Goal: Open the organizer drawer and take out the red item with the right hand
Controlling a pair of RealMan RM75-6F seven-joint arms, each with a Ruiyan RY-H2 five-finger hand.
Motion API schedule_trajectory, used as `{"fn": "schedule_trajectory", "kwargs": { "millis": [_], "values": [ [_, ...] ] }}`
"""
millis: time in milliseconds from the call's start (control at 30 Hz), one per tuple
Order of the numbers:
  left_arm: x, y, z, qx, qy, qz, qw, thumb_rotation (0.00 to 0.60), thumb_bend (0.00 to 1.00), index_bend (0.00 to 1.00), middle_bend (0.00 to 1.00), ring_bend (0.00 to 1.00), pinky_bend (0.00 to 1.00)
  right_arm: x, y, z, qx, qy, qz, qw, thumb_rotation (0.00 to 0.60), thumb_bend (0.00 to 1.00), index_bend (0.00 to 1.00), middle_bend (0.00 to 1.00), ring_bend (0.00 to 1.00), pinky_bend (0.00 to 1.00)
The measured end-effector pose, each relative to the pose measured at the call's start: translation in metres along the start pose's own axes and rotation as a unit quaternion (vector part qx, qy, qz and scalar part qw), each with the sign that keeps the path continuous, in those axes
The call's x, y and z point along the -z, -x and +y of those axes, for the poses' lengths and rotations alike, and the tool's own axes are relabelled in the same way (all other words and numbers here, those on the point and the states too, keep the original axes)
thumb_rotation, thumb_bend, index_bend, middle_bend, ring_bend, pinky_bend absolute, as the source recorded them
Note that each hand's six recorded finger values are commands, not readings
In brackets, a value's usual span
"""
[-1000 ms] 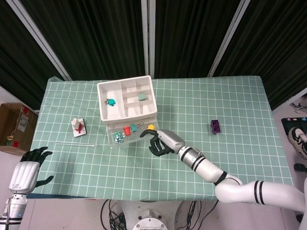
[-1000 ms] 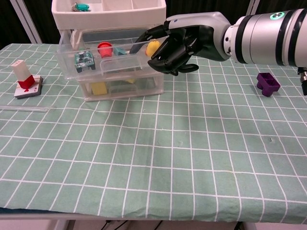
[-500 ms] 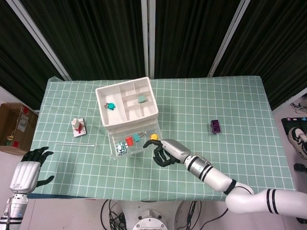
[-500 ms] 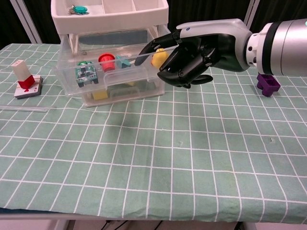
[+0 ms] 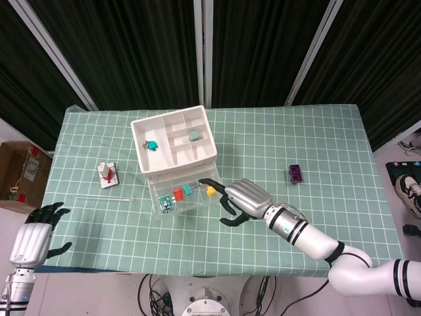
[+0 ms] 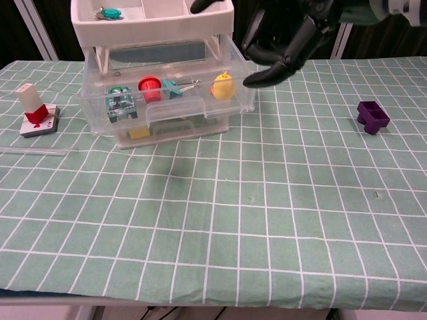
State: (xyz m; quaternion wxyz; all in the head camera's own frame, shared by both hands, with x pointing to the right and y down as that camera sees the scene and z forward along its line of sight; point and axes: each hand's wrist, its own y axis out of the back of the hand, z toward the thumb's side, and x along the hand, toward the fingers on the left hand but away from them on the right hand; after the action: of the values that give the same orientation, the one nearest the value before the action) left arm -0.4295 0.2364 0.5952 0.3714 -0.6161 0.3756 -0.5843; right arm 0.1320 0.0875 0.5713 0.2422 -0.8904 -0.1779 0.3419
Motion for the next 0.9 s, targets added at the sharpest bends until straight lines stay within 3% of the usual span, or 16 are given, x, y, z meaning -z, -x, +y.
{"fn": "schedule_trajectory", "kwargs": {
  "millis": [133, 233, 433, 667, 900],
  "values": [
    [0.001, 0.002, -0.001, 0.001, 0.002, 0.002, 1.0000, 0.600, 0.00, 0.27, 0.17, 0.17, 0.21, -0.014, 0.014, 0.014, 0.003, -0.053, 0.006, 0.9986, 0.600, 0.22, 0.40, 0.91, 0.94, 1.00],
    [0.001, 0.003, -0.002, 0.001, 0.003, 0.003, 1.0000, 0.600, 0.00, 0.27, 0.17, 0.17, 0.21, -0.020, 0.028, 0.020, 0.003, -0.088, 0.001, 0.9961, 0.600, 0.23, 0.43, 0.92, 0.96, 1.00],
    [0.004, 0.004, -0.004, 0.003, 0.006, 0.008, 0.9999, 0.600, 0.00, 0.27, 0.17, 0.17, 0.21, -0.027, 0.063, 0.020, -0.004, -0.134, -0.026, 0.9907, 0.600, 0.21, 0.44, 0.92, 0.96, 1.00],
    [0.006, 0.005, -0.006, 0.004, 0.007, 0.012, 0.9999, 0.600, 0.00, 0.27, 0.17, 0.17, 0.21, -0.041, 0.106, -0.004, -0.021, -0.162, -0.039, 0.9857, 0.600, 0.19, 0.41, 0.93, 0.96, 1.00],
    [0.008, 0.005, -0.006, 0.004, 0.008, 0.015, 0.9998, 0.600, 0.00, 0.27, 0.17, 0.17, 0.21, -0.043, 0.124, -0.014, -0.019, -0.169, -0.046, 0.9844, 0.600, 0.17, 0.37, 0.93, 0.96, 1.00]
  ]
}}
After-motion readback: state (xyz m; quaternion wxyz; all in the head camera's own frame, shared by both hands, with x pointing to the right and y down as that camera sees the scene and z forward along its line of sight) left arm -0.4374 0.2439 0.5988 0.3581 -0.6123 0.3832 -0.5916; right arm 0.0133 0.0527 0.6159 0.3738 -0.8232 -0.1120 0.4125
